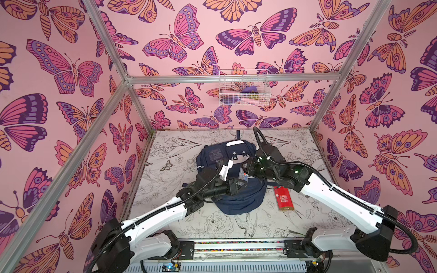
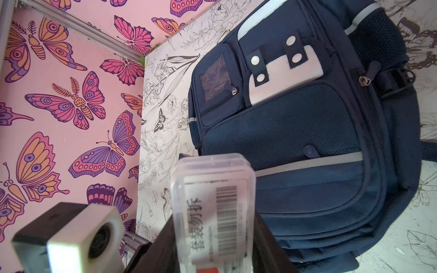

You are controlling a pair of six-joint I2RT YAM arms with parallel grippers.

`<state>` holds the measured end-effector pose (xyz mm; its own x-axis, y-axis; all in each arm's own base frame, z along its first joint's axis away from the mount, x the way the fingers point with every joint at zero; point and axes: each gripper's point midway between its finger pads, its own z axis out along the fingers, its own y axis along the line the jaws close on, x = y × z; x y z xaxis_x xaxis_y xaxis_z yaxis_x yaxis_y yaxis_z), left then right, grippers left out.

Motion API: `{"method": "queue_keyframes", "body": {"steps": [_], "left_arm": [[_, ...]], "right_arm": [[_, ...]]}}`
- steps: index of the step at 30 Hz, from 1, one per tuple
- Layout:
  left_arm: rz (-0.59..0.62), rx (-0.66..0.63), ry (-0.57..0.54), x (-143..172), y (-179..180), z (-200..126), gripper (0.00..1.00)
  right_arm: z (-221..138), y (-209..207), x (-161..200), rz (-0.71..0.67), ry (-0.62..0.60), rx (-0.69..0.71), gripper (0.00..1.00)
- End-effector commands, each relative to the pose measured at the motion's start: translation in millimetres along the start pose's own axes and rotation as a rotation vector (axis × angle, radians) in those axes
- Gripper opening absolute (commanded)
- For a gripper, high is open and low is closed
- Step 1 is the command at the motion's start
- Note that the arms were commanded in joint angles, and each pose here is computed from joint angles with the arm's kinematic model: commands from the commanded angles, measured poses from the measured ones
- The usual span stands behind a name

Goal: Pack books, pencil case, and school supplies into a backpack
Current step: Pick up the compass set from the ruler set bag.

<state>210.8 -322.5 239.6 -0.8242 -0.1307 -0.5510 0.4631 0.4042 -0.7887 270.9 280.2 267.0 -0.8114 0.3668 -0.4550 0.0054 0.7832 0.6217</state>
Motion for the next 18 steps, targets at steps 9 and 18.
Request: {"method": "queue_keyframes", "body": {"steps": [9, 18], "left_arm": [[-0.023, -0.012, -0.049, -8.3, -0.2, -8.6, 0.12], [-0.158, 0.145, -0.001, -20.0, -7.0, -25.9, 0.0]], "right_arm": [[-3.9, 5.0, 0.2, 0.004, -0.017, -0.006, 0.26], [-32.0, -2.4, -18.7, -0.14, -0.078, -0.106, 0.76]]}}
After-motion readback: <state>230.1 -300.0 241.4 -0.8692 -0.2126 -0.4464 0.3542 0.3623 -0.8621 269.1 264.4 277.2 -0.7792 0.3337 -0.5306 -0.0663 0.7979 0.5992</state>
